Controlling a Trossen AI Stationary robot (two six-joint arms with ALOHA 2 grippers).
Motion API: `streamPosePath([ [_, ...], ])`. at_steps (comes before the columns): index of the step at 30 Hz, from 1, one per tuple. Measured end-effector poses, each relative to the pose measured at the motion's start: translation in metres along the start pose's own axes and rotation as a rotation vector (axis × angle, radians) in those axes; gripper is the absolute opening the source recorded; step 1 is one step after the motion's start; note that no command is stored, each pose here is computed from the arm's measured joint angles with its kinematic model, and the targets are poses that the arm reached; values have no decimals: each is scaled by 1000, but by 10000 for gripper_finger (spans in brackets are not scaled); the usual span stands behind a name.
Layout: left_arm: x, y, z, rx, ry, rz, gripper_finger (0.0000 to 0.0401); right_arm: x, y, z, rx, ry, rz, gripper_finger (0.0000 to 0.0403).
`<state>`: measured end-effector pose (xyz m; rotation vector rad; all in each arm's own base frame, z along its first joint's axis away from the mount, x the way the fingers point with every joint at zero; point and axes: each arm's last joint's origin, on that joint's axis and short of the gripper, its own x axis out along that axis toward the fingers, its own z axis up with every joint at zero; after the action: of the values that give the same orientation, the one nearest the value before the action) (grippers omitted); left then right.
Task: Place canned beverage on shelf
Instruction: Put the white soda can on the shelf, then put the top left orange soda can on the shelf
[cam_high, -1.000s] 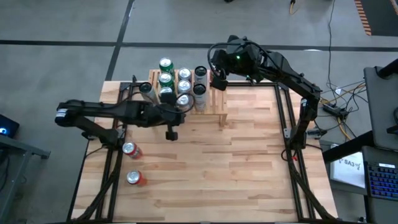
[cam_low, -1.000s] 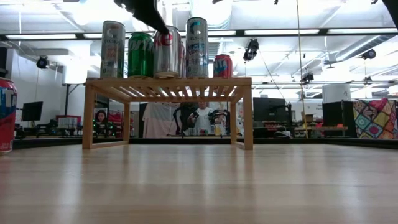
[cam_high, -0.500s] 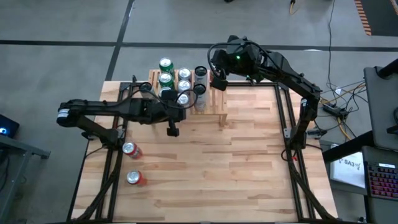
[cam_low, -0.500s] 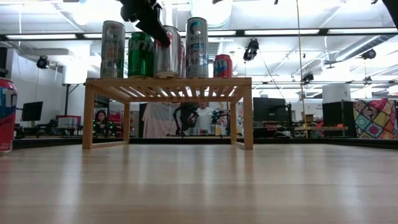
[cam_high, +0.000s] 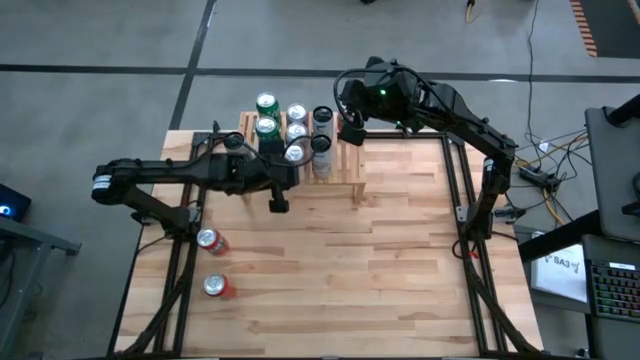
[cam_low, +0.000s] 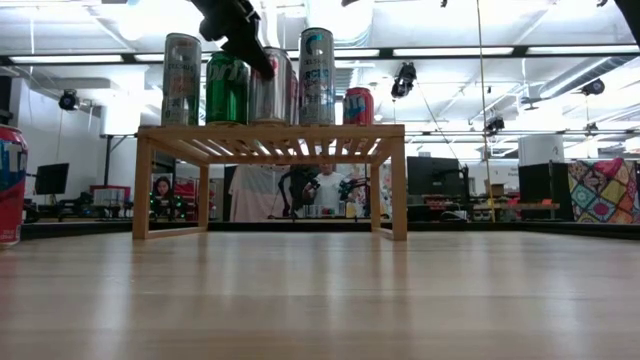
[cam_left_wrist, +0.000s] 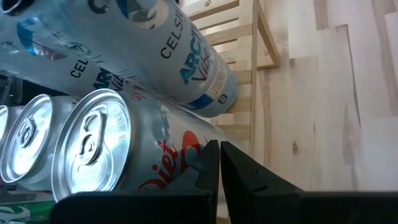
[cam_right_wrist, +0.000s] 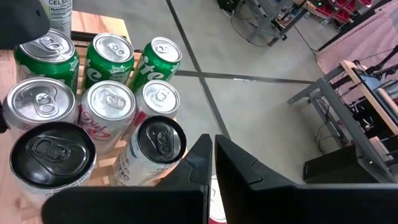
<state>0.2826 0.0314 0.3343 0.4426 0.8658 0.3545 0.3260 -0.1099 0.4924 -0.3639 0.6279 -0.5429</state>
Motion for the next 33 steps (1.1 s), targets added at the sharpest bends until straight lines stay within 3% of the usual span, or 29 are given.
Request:
streamPosePath([
  [20, 5, 6, 2, 5, -23, 11, 0, 0, 0, -1, 6, 6, 2, 9],
  [26, -14, 12, 1, -34, -78, 13, 0, 0, 1, -1, 26, 13, 5, 9],
  [33, -53, 21, -4, -160, -248, -172, 0, -7, 8, 1, 41, 8, 29, 9],
])
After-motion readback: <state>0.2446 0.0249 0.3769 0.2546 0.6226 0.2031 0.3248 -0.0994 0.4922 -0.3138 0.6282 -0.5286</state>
